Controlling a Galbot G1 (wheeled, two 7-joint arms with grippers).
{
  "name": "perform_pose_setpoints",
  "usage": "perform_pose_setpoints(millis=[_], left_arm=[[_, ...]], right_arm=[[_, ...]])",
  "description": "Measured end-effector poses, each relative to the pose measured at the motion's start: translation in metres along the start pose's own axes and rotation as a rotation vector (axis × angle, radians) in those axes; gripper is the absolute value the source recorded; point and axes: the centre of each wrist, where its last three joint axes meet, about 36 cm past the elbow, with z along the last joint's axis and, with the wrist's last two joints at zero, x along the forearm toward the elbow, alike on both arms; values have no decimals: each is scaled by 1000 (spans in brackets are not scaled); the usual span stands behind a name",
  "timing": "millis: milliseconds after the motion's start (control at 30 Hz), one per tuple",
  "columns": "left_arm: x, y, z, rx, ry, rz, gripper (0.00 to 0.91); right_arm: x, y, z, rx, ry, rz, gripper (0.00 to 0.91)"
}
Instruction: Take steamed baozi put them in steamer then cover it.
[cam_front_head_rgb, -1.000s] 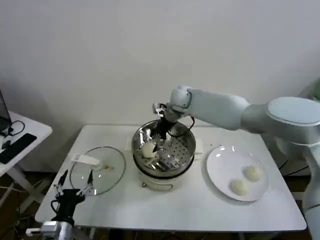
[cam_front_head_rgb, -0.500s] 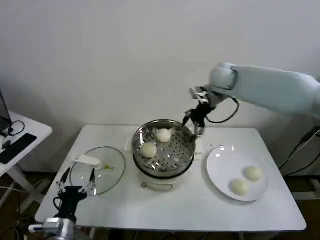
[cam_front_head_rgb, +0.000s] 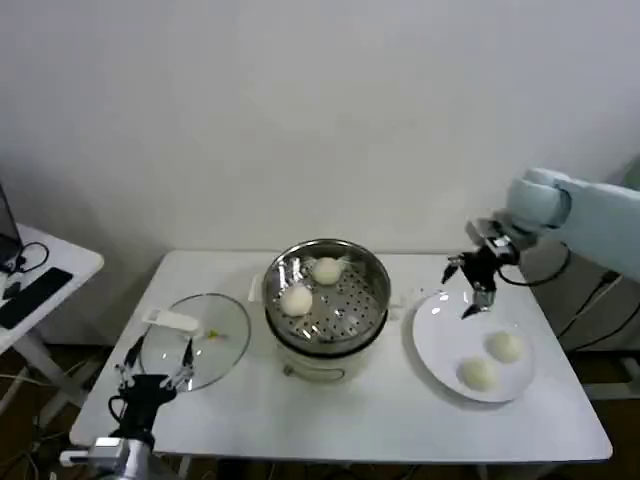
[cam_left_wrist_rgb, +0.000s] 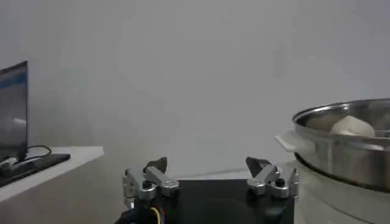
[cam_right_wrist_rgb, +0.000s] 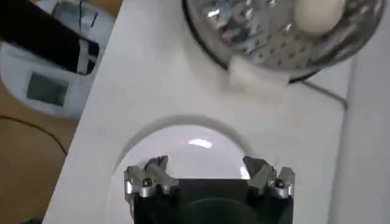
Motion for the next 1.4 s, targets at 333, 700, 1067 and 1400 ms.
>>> perform_pose_setpoints(millis=[333, 700, 1067, 1400], left_arm=[[2, -3, 2, -4, 7, -4, 907], [5, -4, 7, -9, 22, -6, 907], [3, -5, 5, -4, 22, -5, 907], [3, -5, 9, -3, 30, -6, 907]], right_arm=[[-56, 37, 36, -26, 32, -52, 907], [-101, 57, 52, -38, 32, -80, 907], [-129, 59, 57, -48, 38, -94, 907], [-140, 54, 56, -47, 46, -92, 907]])
